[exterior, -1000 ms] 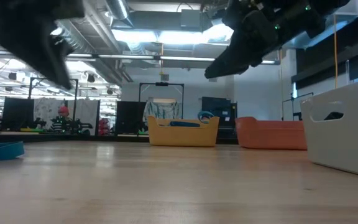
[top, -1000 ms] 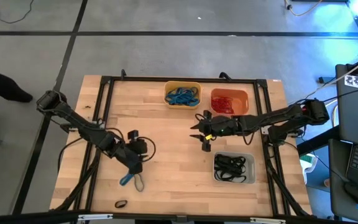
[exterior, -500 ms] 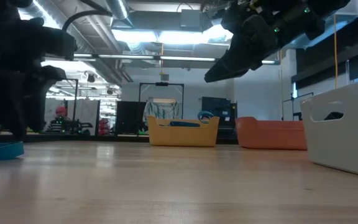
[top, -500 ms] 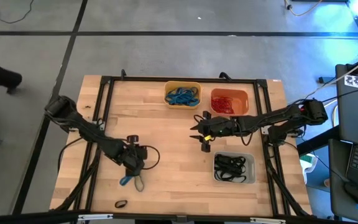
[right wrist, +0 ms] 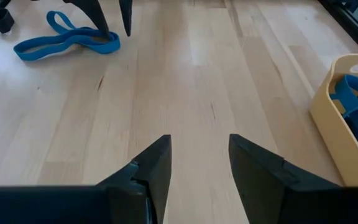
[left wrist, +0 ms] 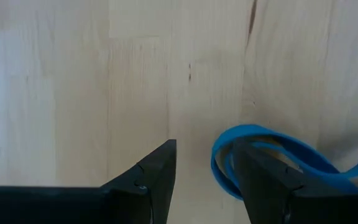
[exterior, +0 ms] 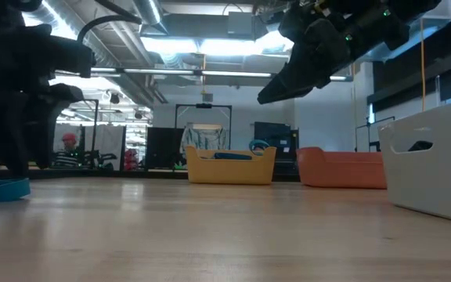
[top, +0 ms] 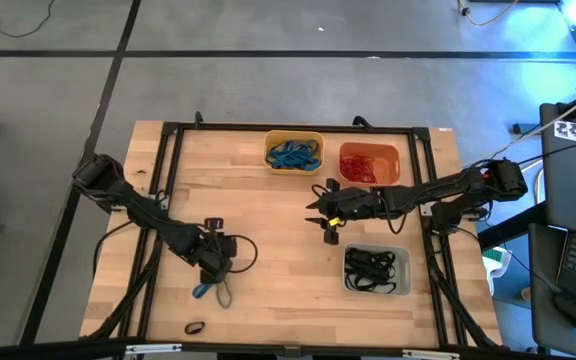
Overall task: Sort rubber bands into baskets
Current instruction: Put the blue rubber band into the yellow bin
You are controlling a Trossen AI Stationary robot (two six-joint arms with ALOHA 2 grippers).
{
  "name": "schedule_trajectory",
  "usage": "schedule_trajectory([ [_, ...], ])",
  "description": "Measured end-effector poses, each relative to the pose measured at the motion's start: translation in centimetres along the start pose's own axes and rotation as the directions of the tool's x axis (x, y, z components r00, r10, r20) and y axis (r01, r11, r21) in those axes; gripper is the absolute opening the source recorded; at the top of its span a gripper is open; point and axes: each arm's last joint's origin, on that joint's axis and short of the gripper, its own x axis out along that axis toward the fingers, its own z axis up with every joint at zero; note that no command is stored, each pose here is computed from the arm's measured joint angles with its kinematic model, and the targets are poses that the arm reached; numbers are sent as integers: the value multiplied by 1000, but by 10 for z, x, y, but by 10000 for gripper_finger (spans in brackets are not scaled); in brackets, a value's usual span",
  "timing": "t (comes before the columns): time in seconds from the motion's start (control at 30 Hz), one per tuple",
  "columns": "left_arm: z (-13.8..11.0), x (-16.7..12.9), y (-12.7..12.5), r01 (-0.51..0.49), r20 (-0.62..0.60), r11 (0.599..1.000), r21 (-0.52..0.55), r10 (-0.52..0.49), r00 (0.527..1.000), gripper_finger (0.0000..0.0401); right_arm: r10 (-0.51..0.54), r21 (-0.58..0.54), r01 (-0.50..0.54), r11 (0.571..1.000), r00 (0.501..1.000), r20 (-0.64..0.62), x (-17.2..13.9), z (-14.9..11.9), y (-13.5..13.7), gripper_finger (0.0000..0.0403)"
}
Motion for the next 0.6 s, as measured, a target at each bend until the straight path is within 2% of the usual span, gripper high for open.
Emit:
schedule_trajectory([
  [0.27,-12,10,4,-10,-40,1000,-14,10,999,155,0,0,0,1000,1000,0,0,0,0,160],
  [0.6,-12,18,1,47,26,999,-15,-46,999,154,0,0,0,1000,1000,0,0,0,0,160],
])
